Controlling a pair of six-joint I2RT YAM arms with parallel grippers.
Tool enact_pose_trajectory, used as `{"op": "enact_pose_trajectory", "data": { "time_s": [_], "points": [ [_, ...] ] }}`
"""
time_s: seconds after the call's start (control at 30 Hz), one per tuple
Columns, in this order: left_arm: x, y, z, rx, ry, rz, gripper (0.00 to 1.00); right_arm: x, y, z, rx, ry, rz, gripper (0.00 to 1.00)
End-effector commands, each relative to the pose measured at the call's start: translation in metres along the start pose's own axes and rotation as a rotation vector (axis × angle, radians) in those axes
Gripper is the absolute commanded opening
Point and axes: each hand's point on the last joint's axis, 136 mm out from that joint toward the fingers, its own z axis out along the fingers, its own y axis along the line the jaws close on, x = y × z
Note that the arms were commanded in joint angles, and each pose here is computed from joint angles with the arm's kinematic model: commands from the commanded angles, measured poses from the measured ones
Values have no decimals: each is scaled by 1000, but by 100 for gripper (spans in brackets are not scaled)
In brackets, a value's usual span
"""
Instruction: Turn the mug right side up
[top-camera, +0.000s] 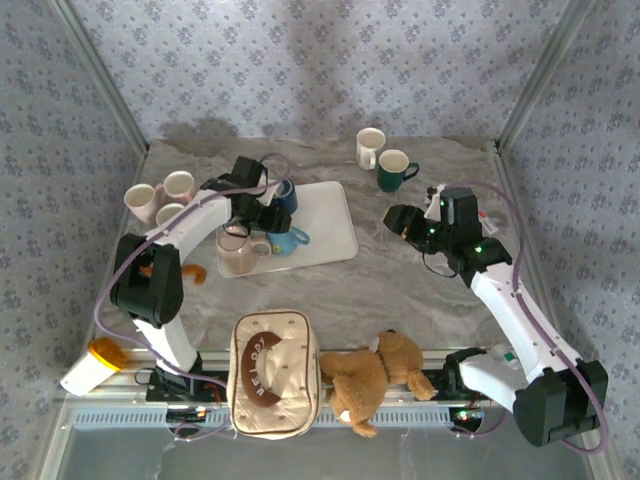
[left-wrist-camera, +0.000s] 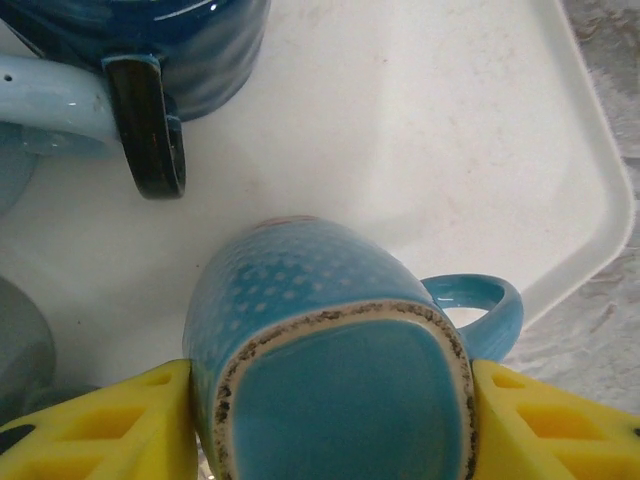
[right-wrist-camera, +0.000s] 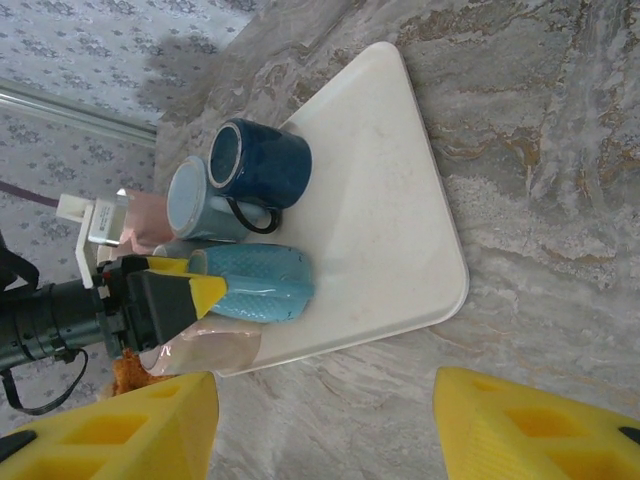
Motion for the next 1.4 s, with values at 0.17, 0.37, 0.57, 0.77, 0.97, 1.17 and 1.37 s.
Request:
{"op": "enact_pose_trajectory", "data": {
  "time_s": [0.17,0.37,0.57,0.77,0.97,1.17,1.37],
  "points": [
    [-30,-53,-89,184,-226,-50,51,-3,16,-10,-88,-27,12,61],
    [-39,-78,-141,295,-356,-88,50,-6,30,-23,-133,-55,4,61],
    [-43,-92,-189,390,-476,-143,50,-6,43,-31,-189,-53,13,61],
    [-36,-93,-213,444,-531,-195,50,-9,52,-34,-228,-59,8,61],
    [-34,-91,-225,514,-571,-263,50,-10,68,-38,-293,-45,-23,61],
    [-33,-95,-242,579,-601,-297,50,-9,85,-43,-360,-24,-78,61],
    [-33,-93,-249,649,-588,-395,52,-8,101,-44,-424,16,-112,61]
  ]
}}
